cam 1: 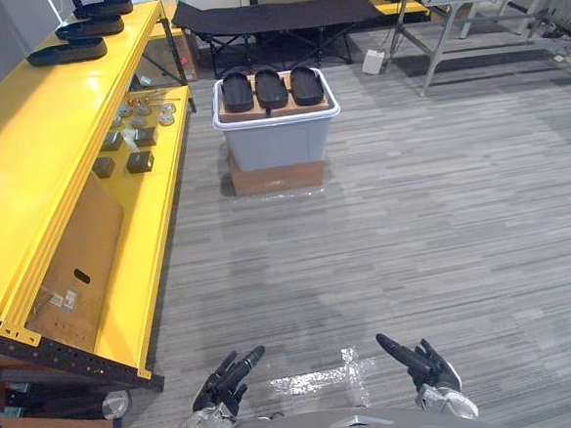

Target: Walk over and take three plastic housings, then place them on the shelf

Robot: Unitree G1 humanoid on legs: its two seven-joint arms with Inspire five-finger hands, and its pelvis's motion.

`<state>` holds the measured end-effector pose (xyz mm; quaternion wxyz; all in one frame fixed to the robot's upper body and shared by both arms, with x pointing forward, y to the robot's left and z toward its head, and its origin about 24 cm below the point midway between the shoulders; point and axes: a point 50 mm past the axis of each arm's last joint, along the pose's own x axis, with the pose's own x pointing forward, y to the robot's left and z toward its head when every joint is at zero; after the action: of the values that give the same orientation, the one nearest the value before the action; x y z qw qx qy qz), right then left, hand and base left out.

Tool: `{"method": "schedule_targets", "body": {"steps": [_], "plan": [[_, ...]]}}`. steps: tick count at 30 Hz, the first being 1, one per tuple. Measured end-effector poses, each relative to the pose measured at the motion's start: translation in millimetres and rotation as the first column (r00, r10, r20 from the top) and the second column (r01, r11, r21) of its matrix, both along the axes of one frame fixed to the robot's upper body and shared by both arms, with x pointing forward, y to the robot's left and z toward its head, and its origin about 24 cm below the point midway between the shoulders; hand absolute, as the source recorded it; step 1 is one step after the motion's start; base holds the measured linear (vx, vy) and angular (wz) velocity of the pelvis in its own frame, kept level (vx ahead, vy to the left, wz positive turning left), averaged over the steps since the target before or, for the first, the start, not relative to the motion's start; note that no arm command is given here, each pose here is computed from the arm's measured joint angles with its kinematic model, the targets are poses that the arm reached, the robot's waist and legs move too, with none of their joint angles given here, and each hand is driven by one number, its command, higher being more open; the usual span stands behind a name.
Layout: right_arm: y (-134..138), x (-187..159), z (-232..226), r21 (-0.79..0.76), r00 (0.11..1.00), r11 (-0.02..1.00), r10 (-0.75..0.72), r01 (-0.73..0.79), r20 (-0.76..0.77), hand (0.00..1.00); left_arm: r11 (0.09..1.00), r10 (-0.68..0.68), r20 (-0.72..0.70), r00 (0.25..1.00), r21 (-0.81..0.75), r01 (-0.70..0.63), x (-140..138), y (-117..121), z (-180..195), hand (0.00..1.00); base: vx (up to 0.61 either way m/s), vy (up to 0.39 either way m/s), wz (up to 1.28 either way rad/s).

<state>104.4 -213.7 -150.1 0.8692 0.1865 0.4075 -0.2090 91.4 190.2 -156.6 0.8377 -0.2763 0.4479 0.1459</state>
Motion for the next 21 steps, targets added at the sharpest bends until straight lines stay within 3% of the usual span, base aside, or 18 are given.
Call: {"method": "schedule_targets", "body": {"steps": [7,10,16,21], "plan": [[4,5,1,0.001,0.999,0.999,0.036,-0.036,0.008,1.00,1.000,-0.029,0.066,0.997,-0.003,0.030,6,-5,4,1.00,-0.02,0.031,-0.04],[12,16,4,0.006,0.996,0.997,0.082,-0.082,0.038,1.00,0.996,-0.085,0.140,0.987,0.010,0.085,24,-10,12,1.00,-0.01,0.065,0.12],[20,16,4,0.013,0.993,0.993,0.113,-0.113,0.042,1.00,0.991,-0.129,0.127,0.983,0.045,0.125,28,-3,14,1.00,0.13,0.026,0.12],[23,3,0,0.033,0.995,0.994,0.101,-0.101,0.010,1.00,0.987,-0.153,0.116,0.981,0.057,0.148,28,-2,14,1.00,0.30,-0.166,-0.01]]}}
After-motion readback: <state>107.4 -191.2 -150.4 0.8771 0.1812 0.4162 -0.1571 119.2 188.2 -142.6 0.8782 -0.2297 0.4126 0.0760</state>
